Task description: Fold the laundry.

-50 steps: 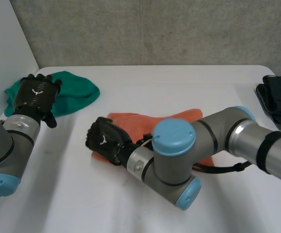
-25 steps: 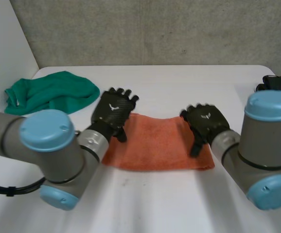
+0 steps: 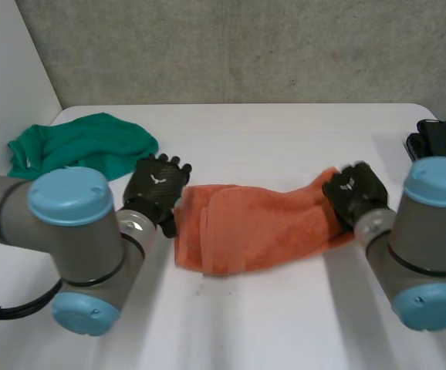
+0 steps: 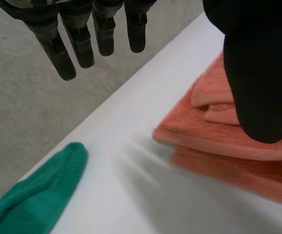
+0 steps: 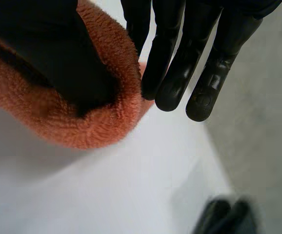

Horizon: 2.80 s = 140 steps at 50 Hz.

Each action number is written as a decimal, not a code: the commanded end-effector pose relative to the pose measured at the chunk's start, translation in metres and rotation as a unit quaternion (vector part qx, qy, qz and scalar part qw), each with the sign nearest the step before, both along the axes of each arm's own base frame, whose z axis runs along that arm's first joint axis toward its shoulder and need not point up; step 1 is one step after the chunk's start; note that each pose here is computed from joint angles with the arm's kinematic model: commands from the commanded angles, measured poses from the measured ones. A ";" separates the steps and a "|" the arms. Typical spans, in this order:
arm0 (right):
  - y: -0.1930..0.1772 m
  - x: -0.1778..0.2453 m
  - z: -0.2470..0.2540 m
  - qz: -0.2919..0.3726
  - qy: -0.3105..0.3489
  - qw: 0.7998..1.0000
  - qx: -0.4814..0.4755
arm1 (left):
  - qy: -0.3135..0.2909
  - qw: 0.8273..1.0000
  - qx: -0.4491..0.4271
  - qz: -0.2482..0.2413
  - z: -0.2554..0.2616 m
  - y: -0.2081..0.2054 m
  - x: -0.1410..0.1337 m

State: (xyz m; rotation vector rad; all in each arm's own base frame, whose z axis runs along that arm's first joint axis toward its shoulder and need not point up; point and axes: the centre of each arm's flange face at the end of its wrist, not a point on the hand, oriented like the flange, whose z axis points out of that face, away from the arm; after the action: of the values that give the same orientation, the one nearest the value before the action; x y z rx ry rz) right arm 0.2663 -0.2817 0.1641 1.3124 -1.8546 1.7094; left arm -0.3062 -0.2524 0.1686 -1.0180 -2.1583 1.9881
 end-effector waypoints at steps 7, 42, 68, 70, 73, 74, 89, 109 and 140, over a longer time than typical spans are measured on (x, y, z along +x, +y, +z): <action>0.100 0.150 0.006 0.308 0.032 0.947 -0.085 | 0.009 0.998 -0.018 0.055 0.022 -0.017 0.036; 0.016 0.066 0.034 0.008 -0.353 0.911 0.214 | 0.102 0.994 0.026 -0.043 0.014 0.002 -0.049; 0.006 0.080 -0.028 0.035 -0.183 0.952 0.242 | -0.071 0.992 0.105 -0.013 -0.038 0.007 -0.023; 0.005 0.079 -0.016 0.032 -0.192 0.954 0.228 | -0.065 0.993 0.097 -0.014 -0.031 0.007 -0.024; 0.007 0.077 0.002 0.030 -0.204 0.958 0.199 | -0.040 0.997 0.065 -0.015 -0.001 0.005 -0.025; 0.007 0.074 0.012 0.024 -0.213 0.961 0.176 | -0.034 0.998 0.058 -0.015 0.007 0.005 -0.025; 0.086 0.065 0.021 0.065 -0.242 0.961 0.115 | 0.085 0.984 0.030 -0.156 0.122 0.030 -0.012; 0.106 0.098 -0.055 0.110 -0.205 0.967 0.107 | 0.118 0.974 0.090 -0.174 0.130 0.028 -0.002; 0.065 0.136 -0.063 0.124 -0.191 0.973 0.044 | 0.121 0.973 0.088 -0.173 0.129 0.027 -0.003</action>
State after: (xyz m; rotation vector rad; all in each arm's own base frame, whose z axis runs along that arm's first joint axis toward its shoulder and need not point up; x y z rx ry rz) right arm 0.3940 -0.2080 0.0988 1.3848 -2.0806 2.1273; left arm -0.3088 -0.2251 0.2979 -0.9880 -1.8480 1.6314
